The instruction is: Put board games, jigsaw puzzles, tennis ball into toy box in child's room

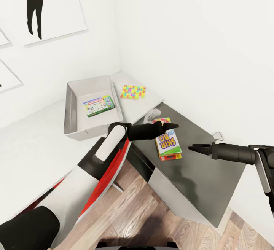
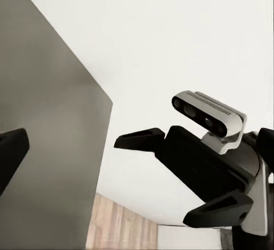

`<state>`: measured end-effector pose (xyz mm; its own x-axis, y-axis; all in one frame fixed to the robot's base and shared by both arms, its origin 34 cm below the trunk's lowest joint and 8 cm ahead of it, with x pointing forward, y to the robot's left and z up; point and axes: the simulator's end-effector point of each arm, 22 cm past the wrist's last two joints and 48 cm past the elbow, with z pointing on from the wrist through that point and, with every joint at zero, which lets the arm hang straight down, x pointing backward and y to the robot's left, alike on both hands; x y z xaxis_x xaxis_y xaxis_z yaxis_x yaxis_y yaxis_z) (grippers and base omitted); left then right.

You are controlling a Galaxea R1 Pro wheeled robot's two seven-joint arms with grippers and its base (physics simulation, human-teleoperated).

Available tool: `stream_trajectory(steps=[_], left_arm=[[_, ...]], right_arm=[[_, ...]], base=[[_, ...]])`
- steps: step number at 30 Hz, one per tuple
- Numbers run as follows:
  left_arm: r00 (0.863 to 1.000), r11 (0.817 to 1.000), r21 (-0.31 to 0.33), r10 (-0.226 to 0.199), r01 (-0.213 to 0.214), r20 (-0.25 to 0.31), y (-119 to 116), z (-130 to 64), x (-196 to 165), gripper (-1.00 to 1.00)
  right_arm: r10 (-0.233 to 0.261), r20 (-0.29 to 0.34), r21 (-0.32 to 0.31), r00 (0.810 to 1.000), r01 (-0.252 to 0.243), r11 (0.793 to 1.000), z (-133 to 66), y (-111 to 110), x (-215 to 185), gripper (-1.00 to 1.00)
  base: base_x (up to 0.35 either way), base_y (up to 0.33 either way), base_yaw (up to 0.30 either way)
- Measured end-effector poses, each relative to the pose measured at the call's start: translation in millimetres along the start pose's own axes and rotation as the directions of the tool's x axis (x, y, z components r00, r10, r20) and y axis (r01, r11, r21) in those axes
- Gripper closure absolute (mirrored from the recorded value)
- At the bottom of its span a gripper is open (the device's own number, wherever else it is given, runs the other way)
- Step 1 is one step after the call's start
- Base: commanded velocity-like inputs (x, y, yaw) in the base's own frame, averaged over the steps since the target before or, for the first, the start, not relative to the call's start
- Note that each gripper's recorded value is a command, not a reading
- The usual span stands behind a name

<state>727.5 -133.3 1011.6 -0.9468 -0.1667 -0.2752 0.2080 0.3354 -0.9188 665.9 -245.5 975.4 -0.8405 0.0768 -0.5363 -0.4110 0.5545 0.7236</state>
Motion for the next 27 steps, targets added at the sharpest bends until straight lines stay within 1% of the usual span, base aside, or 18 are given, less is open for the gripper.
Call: stream_trajectory(steps=[1,2,4,5,7,9,10,11,12,13,15,16,17,18,20,24,27], left_arm=[[1.000,1.000,0.013,-0.010,0.010,-0.003,-3,0.8,5,-1.00],[1.000,1.000,0.013,-0.009,0.009,-0.002,-4,0.5,4,-1.00],[1.000,0.999,0.043,-0.028,0.028,-0.006,-12,1.0,11,-1.00],[1.000,0.999,0.043,-0.026,0.027,-0.006,-13,0.7,11,-1.00],[0.999,0.997,0.069,-0.036,0.037,-0.017,-22,1.7,21,-1.00],[0.999,0.996,0.082,-0.033,0.035,-0.027,-28,2.6,27,-1.00],[0.999,0.995,0.095,-0.027,0.030,-0.038,-35,3.4,34,-1.00],[0.999,0.995,0.095,-0.025,0.028,-0.037,-35,3.2,34,-1.00],[0.999,0.994,0.111,-0.016,0.021,-0.046,-43,3.4,41,-1.00],[0.999,0.994,0.111,-0.013,0.018,-0.046,-44,3.2,41,-1.00],[0.998,0.989,0.146,0.009,0.000,-0.058,-62,2.0,52,-1.00],[0.998,0.989,0.146,0.011,-0.003,-0.057,-62,1.8,52,-1.00],[0.998,0.987,0.160,0.021,-0.011,-0.061,-70,0.9,57,-1.00],[0.998,0.987,0.160,0.023,-0.013,-0.060,-71,0.7,57,-1.00],[0.997,0.983,0.179,0.039,-0.027,-0.063,-82,-1.1,63,-1.00],[0.997,0.983,0.180,0.051,-0.039,-0.064,-88,-2.8,67,-1.00],[0.996,0.985,0.167,0.058,-0.047,-0.063,-88,-4.0,69,-1.00]], right_arm=[[-0.001,-0.001,0.020,1.000,0.001,1.000,-2.9,-4,1,-1.00],[-0.002,-0.001,0.021,1.000,0.002,1.000,-3.3,-4,1,-1.00],[-0.001,0.000,0.061,1.000,0.001,0.998,-9.9,-13,3,-1.00],[-0.002,0.001,0.061,1.000,0.002,0.998,-10.3,-12,2,-1.00],[0.000,0.009,0.094,1.000,-0.001,0.996,-17.7,-19,2,-1.00],[-0.001,0.017,0.106,1.000,-0.001,0.994,-21.6,-21,0,-1.00],[-0.001,0.024,0.117,1.000,-0.002,0.993,-24.6,-23,-1,-1.00],[-0.002,0.025,0.117,1.000,-0.001,0.993,-25.0,-23,-1,-1.00],[-0.003,0.030,0.125,1.000,-0.001,0.992,-27.4,-24,-2,-1.00],[-0.004,0.031,0.125,1.000,0.000,0.992,-27.8,-23,-2,-1.00],[-0.006,0.038,0.140,0.999,0.000,0.990,-31.2,-25,-4,-1.00],[-0.007,0.039,0.140,0.999,0.001,0.990,-31.5,-25,-4,-1.00],[-0.008,0.041,0.146,0.999,0.002,0.989,-32.7,-25,-5,-1.00],[-0.009,0.042,0.146,0.999,0.002,0.989,-33.0,-25,-5,-1.00],[-0.011,0.043,0.159,0.999,0.004,0.987,-35.1,-27,-5,-1.00],[-0.016,0.043,0.175,0.999,0.008,0.985,-37.6,-28,-7,-1.00],[-0.020,0.040,0.191,0.999,0.012,0.982,-39.3,-30,-7,-1.00]], base=[[0.000,0.000,-0.124],[0.000,0.000,-0.133],[0.000,0.000,-0.141],[0.000,0.000,-0.149],[0.000,0.000,-0.155],[0.000,0.000,-0.164],[0.000,0.000,-0.167],[0.000,0.000,-0.172],[0.000,0.000,-0.172],[0.000,0.000,-0.177],[0.000,0.000,-0.182],[0.000,0.000,-0.186],[0.000,0.000,-0.186],[0.000,0.000,-0.190],[0.000,0.000,-0.193],[0.000,0.000,-0.197],[0.000,0.000,-0.201]])
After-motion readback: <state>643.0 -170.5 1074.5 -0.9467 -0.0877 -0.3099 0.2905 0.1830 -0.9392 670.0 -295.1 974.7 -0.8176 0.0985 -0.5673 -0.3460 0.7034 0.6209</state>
